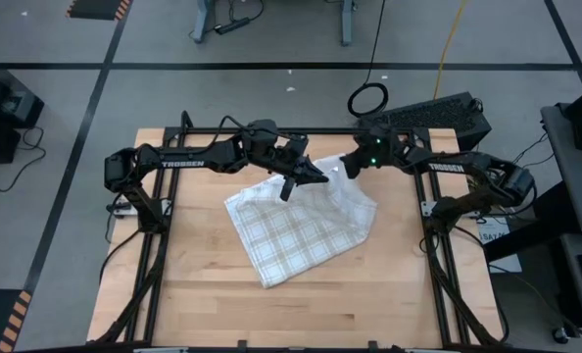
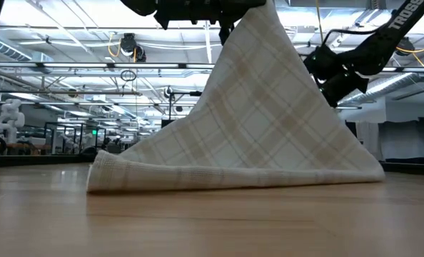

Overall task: Roll towel
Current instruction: Roll the towel

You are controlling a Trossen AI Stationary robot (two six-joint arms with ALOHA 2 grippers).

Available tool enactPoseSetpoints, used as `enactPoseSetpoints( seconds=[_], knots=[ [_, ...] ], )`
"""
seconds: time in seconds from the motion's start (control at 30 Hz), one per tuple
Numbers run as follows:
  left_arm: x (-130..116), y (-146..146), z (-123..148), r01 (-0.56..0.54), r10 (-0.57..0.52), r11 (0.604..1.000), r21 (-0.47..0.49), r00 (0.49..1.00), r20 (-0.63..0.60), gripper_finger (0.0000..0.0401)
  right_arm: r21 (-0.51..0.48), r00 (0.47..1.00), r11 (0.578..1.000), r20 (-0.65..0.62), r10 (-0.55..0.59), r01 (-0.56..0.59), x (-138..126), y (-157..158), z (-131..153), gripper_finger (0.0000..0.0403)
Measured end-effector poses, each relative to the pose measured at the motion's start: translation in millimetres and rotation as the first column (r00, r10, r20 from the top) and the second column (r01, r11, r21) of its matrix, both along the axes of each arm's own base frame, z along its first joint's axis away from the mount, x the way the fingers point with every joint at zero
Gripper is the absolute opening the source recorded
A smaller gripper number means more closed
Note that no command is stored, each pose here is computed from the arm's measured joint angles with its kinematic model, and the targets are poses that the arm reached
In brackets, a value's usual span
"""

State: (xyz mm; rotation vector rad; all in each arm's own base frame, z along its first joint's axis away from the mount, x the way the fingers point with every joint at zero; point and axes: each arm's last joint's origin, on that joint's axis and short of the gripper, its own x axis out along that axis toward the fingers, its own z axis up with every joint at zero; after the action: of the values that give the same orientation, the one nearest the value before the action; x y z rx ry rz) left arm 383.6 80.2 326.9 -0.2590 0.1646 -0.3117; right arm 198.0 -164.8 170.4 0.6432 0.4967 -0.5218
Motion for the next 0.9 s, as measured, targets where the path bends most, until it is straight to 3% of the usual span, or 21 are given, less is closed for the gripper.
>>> enactPoseSetpoints(
  seconds=[0.13, 0.33, 0.47, 0.63, 0.8, 0.9],
  knots=[
    [0, 0, 0, 0.001, -0.001, 1.000, -0.001, 1.000, -0.001, 0.0008, 0.137, 0.994, 0.989, -0.103, -0.038, 0.052, -8, 5, -11, 0.0014],
    [0, 0, -1, 0.001, -0.001, 1.000, -0.004, 1.000, -0.012, 0.0008, 0.243, 0.978, 0.965, -0.206, -0.046, 0.097, -17, 11, -20, 0.0032],
    [0, 0, -3, 0.000, 0.000, 1.000, -0.009, 0.999, -0.032, 0.0008, 0.357, 0.934, 0.881, -0.287, -0.212, 0.309, -29, 9, -25, 0.0056],
    [0, -2, -3, 0.003, -0.004, 1.000, -0.021, 0.999, -0.036, 0.0008, 0.406, 0.940, 0.849, -0.194, -0.281, 0.338, -34, -1, -13, 0.0116],
    [0, -4, -3, 0.006, -0.007, 0.999, -0.033, 0.999, -0.038, 0.0008, 0.566, 0.963, 0.781, -0.102, -0.250, 0.263, -42, -8, -8, 0.0172],
    [1, -6, -3, 0.008, -0.010, 0.999, -0.033, 0.999, -0.039, 0.0008, 0.562, 0.964, 0.788, -0.073, -0.256, 0.252, -45, -13, -6, 0.0193]
  ],
)
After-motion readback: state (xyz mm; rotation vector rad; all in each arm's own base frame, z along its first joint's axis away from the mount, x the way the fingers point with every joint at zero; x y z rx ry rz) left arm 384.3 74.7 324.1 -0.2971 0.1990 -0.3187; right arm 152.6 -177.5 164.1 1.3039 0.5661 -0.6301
